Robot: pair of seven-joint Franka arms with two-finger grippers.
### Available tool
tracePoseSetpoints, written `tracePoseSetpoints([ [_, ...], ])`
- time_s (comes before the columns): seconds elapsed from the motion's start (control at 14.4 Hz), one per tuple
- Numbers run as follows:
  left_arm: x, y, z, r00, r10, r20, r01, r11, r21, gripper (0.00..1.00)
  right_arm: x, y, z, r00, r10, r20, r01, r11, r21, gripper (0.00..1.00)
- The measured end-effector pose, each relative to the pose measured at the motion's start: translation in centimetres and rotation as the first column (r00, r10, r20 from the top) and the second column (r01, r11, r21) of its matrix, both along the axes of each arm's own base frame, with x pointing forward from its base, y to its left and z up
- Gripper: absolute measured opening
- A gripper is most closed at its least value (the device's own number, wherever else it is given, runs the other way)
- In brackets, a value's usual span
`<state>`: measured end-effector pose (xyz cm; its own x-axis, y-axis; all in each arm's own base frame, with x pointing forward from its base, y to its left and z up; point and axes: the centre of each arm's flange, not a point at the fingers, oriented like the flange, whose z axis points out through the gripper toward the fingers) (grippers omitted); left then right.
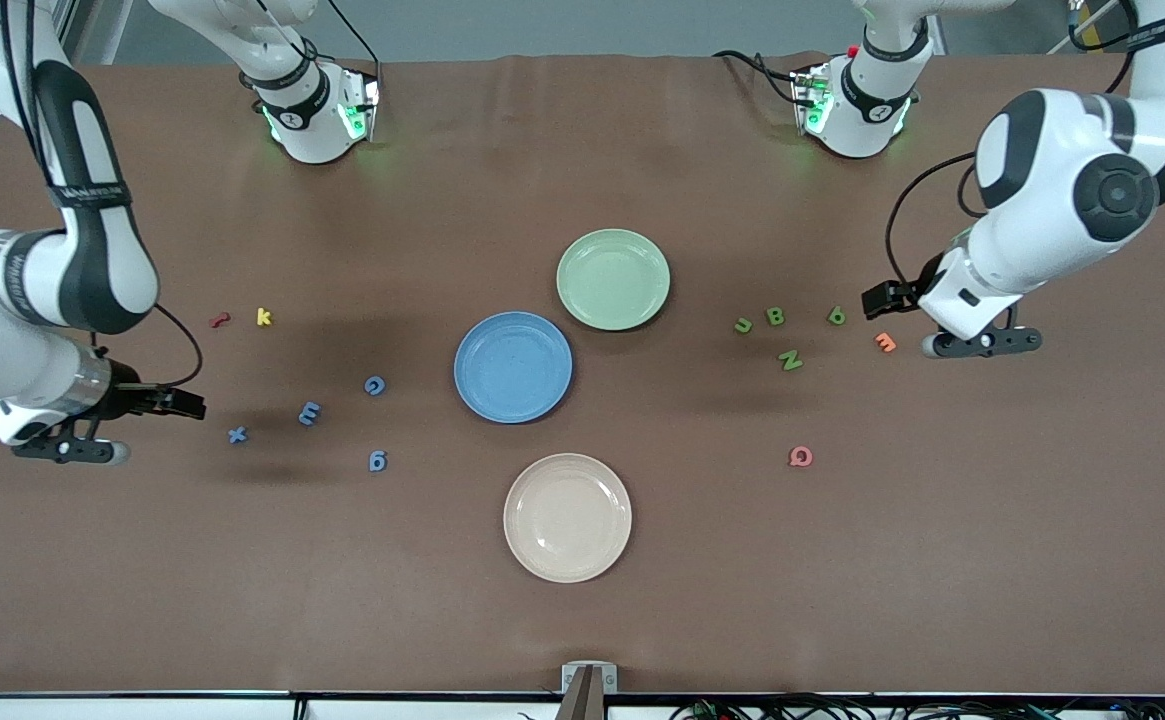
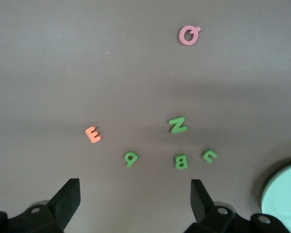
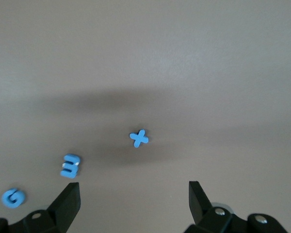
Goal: Sort letters by color into matching plates
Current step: 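Grasp the x with the right gripper while the left gripper grasps the 9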
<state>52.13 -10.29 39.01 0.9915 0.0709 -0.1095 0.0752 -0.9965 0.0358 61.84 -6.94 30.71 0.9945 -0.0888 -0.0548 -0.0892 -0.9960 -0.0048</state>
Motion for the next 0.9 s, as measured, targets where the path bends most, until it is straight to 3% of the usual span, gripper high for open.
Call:
tracePoseSetpoints([
  [0.21, -1.8, -0.6, -4.0, 0.999, -0.001, 0.033, 0.001, 1.0, 0.001, 1.0, -0.2, 0.0, -3.6, 1.0, 0.0, 0.014, 0.0, 1.0, -0.004, 0.97],
  [0.49, -4.8, -0.4, -9.1, 0.999, -0.013, 0.041, 0.012, 1.0, 0.011, 1.0, -0.4, 0.1, -8.6, 0.998, 0.0, 0.067, 0.001, 1.0, -0.013, 0.97],
  [0.7, -6.4, -0.1, -11.9, 0.999, -0.03, 0.032, 0.029, 0.999, 0.027, 0.98, -0.8, 0.1, -10.9, 0.998, 0.0, 0.068, 0.001, 1.0, -0.015, 0.95],
  [0.9, -7.8, 0.2, -14.7, 0.998, -0.056, 0.032, 0.054, 0.998, 0.04, 0.98, -0.9, 0.2, -11.9, 0.998, 0.0, 0.064, 0.001, 1.0, -0.014, 0.86],
])
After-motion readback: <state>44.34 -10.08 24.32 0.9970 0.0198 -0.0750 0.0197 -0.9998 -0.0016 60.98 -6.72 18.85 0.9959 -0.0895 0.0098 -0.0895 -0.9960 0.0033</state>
